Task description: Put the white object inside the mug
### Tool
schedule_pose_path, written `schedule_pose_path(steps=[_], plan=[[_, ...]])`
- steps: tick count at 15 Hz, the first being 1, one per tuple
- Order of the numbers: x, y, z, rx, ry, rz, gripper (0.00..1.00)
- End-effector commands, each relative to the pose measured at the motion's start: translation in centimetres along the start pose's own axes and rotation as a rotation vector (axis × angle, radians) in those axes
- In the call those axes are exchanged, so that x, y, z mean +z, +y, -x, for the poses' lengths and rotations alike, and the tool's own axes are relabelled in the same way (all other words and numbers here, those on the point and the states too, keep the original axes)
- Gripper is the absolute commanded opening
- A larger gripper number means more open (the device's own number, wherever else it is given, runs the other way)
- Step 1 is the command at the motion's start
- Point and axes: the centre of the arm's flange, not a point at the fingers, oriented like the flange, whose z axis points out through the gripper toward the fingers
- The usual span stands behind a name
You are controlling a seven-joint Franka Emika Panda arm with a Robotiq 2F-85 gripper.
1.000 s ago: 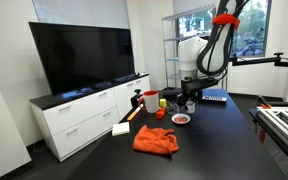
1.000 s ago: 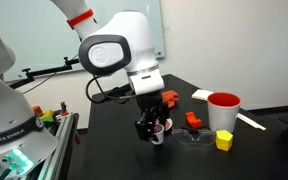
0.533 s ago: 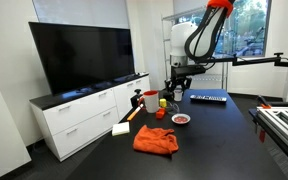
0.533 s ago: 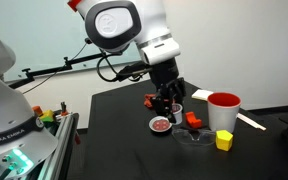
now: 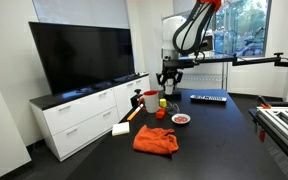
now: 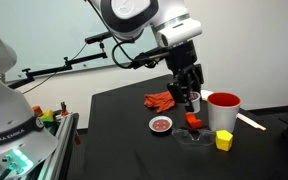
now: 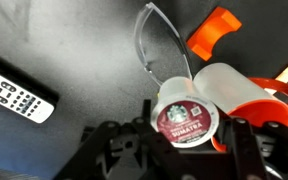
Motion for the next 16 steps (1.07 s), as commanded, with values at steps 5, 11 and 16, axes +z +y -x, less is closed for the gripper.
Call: schedule_pose_path(steps=[5,11,16], plan=[[-0.5,-2.9,-3.9,0.094,0.002,-0.011,0.53],[-0.6,-5.1,-5.0,0.126,0.013,-0.032,0.52],[-0.9,-6.8,-5.4,0.143,0.018,-0.051,0.50]])
